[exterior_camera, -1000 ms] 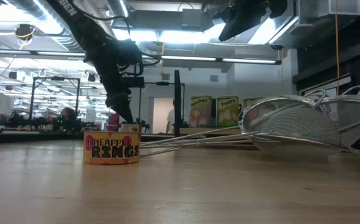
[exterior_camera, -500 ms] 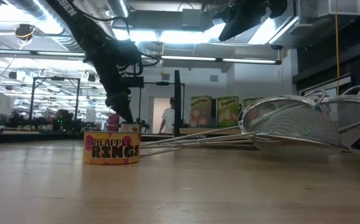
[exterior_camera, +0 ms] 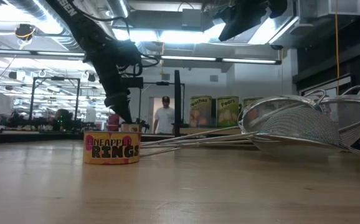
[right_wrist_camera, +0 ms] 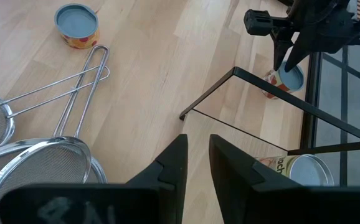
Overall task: Pick and place cans onto a shelf
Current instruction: Put the canned diced tomatoes on the shelf
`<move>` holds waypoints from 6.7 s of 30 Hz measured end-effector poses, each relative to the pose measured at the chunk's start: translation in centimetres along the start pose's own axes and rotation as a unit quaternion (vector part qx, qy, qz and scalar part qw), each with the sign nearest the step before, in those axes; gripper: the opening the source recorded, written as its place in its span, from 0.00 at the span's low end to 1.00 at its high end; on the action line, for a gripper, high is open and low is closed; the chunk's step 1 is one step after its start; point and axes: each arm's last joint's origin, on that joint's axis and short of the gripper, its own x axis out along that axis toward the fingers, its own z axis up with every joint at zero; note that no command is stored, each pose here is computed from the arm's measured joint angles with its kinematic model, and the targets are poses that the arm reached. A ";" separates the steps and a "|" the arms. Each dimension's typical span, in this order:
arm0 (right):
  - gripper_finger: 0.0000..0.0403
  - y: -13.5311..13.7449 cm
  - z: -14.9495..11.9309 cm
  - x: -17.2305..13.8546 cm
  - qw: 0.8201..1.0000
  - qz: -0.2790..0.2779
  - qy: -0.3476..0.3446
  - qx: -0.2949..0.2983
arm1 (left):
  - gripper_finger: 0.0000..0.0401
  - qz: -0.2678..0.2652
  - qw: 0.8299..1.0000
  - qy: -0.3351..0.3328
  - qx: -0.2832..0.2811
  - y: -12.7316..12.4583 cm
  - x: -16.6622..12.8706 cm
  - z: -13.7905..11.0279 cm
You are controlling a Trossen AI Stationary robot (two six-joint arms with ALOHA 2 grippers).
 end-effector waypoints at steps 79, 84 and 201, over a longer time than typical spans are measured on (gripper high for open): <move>0.18 0.1 0.5 0.0 0.997 0.040 -0.046 0.045 | 0.01 -0.167 0.980 -0.093 -0.046 -6.9 -11.8 1.1; 0.21 0.0 0.9 -0.1 0.992 0.054 -0.074 0.091 | 0.01 -0.243 0.960 -0.137 -0.034 -9.4 -13.9 1.7; 0.04 4.5 2.1 -3.4 0.986 0.162 0.015 -0.025 | 0.22 -0.297 0.924 -0.236 0.053 -20.0 -11.8 6.1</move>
